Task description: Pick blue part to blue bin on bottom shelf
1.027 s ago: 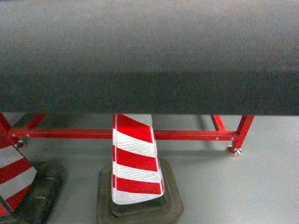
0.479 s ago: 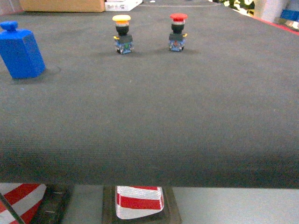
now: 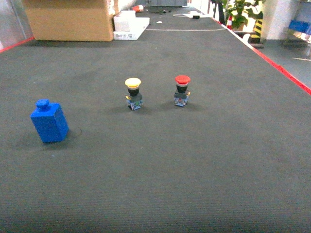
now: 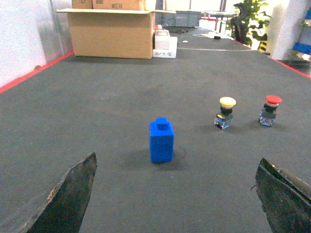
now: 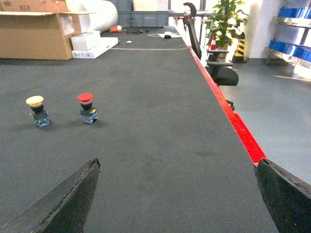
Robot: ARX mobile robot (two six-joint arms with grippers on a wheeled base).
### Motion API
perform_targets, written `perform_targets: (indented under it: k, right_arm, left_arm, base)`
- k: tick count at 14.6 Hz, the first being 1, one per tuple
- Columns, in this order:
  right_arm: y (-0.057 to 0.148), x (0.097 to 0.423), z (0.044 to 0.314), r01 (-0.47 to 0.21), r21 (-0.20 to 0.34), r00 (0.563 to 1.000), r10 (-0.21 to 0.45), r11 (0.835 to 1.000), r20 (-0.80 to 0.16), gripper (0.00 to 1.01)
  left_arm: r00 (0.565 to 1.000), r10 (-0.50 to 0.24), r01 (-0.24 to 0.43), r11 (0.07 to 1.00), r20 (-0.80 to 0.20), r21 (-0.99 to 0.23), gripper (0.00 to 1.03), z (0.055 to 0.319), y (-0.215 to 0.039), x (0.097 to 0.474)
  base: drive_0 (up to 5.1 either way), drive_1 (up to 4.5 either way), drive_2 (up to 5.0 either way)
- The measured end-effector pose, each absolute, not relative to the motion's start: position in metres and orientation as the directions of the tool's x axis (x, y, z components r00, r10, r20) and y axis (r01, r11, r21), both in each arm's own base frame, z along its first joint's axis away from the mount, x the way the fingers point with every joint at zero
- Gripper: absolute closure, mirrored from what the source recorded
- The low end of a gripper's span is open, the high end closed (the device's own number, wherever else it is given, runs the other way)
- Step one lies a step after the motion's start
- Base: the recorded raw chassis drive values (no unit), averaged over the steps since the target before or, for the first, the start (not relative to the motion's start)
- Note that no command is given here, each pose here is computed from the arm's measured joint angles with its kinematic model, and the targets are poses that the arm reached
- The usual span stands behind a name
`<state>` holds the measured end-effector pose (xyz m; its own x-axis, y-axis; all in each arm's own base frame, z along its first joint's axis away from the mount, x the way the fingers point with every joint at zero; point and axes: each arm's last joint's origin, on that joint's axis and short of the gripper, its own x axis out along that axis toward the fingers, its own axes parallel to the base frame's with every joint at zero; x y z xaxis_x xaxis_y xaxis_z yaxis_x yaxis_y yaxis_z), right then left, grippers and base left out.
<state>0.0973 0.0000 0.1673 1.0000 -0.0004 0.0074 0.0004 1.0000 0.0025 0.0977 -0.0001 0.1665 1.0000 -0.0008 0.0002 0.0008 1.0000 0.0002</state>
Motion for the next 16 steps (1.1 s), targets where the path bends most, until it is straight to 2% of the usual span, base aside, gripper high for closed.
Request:
perform_targets:
  k: [8,10,11,12,14,15,16]
  right_arm:
    - [0.000,0.097,0.167,0.000,0.002,1.000,0.000,1.000,0.002,0.03]
    - [0.000,0.097,0.167,0.002,0.004,1.000,-0.002,1.000,0.001,0.03]
    - [0.000,0.097,0.167,-0.001,0.002,1.000,0.001,1.000,0.002,0.03]
    - [0.000,0.097,0.167,0.001,0.002,1.000,-0.001,1.000,0.001,0.03]
    - [0.000,0.097,0.167,0.000,0.002,1.000,0.000,1.000,0.002,0.03]
    - [0.000,0.097,0.167,0.000,0.002,1.000,0.000,1.000,0.002,0.03]
    - [0.000,0.097,0.167,0.000,0.002,1.000,0.000,1.000,0.001,0.03]
  left_arm:
    - [1.000,-0.001,0.001,1.000,-0.004,0.000,0.05,0.166,0.000,0.098]
    - [0.970,0.115,-0.121,0.993,-0.213,-0.015,0.05,0.163,-0.002,0.102]
    - [0.954,0.147,-0.158,0.987,-0.260,-0.024,0.05,0.160,-0.004,0.113]
    - [0.948,0.149,-0.165,0.986,-0.281,-0.034,0.05,0.158,-0.005,0.125]
    - [0.966,0.118,-0.135,0.989,-0.231,-0.058,0.05,0.181,-0.006,0.166]
    - [0.976,0.118,-0.133,0.989,-0.183,-0.071,0.05,0.197,-0.004,0.192]
    - [0.977,0.116,-0.131,0.989,-0.177,-0.070,0.05,0.203,-0.002,0.225]
  base:
    - [0.0,0.00,0.0]
    - [0.0,0.00,0.0]
    - [0.0,0.00,0.0]
    - [0.0,0.00,0.0]
    - [0.0,0.00,0.0]
    - [0.0,0.00,0.0]
    - [0.0,0.00,0.0]
